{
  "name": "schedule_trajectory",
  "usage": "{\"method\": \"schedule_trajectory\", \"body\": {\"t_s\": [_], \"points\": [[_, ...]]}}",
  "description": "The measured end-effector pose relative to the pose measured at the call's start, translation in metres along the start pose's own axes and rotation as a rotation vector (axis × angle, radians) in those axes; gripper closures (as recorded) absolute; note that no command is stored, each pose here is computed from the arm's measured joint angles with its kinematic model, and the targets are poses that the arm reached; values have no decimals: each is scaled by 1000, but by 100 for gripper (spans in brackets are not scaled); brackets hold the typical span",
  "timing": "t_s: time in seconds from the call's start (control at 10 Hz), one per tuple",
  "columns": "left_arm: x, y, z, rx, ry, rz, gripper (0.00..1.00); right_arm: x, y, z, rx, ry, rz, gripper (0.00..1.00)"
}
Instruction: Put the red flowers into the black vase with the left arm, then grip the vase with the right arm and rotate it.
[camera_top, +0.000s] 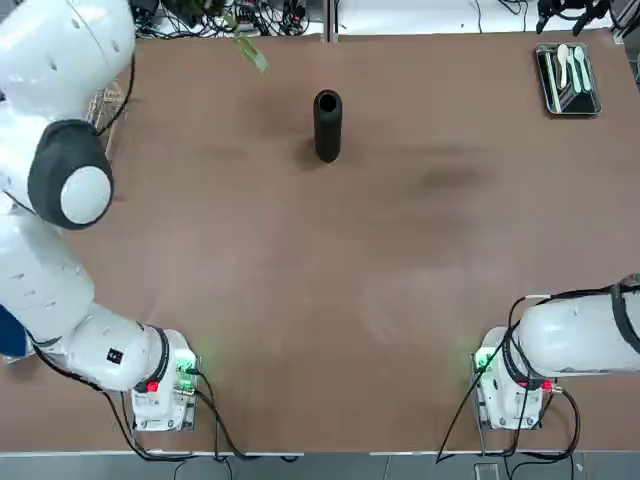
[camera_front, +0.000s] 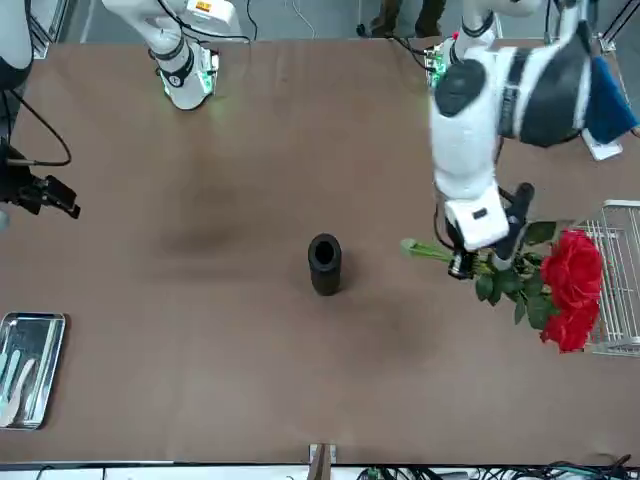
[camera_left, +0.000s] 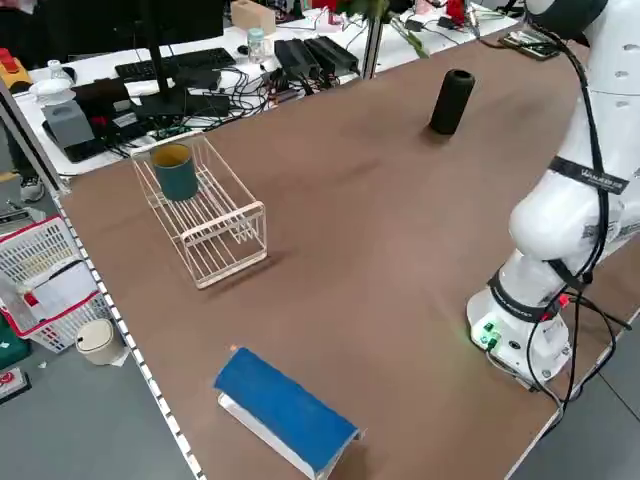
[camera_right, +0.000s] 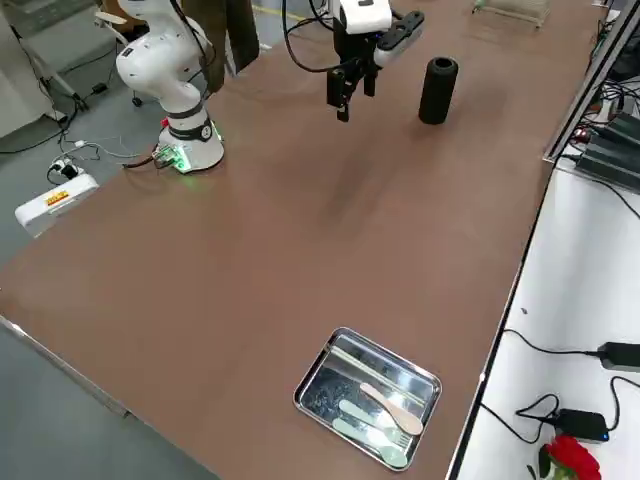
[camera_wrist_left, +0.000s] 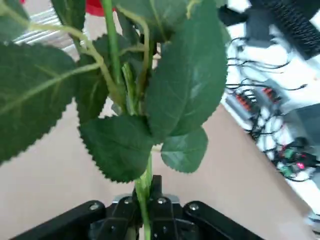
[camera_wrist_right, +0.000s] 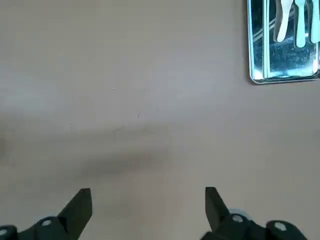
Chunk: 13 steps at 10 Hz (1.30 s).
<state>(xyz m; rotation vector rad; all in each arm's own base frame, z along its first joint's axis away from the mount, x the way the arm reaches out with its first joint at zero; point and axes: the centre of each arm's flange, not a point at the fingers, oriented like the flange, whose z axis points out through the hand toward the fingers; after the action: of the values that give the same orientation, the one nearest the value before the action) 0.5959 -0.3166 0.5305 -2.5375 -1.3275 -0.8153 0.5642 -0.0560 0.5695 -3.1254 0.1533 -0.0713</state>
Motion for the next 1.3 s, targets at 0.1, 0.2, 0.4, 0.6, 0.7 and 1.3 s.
{"method": "schedule_trajectory", "body": {"t_s": [0.1, 0.2, 0.4, 0.6, 0.7, 1.3], "points": [[-25, 4, -22, -19, 70, 4, 93, 0, 0, 0, 0, 1, 0, 0], [-41, 5, -39, -33, 124, 9, 93, 0, 0, -1, 0, 2, 0, 0], [-44, 10, -59, -82, 209, 14, 93, 0, 0, -1, 0, 7, 0, 0], [-82, 21, -79, -166, 351, 65, 93, 1, 0, -2, 0, 13, 0, 0], [-120, 26, -86, -212, 415, 115, 93, 1, 0, -2, 0, 15, 0, 0], [-226, 48, -85, -378, 565, 310, 93, 2, -6, -2, 1, 18, -10, 0]]}}
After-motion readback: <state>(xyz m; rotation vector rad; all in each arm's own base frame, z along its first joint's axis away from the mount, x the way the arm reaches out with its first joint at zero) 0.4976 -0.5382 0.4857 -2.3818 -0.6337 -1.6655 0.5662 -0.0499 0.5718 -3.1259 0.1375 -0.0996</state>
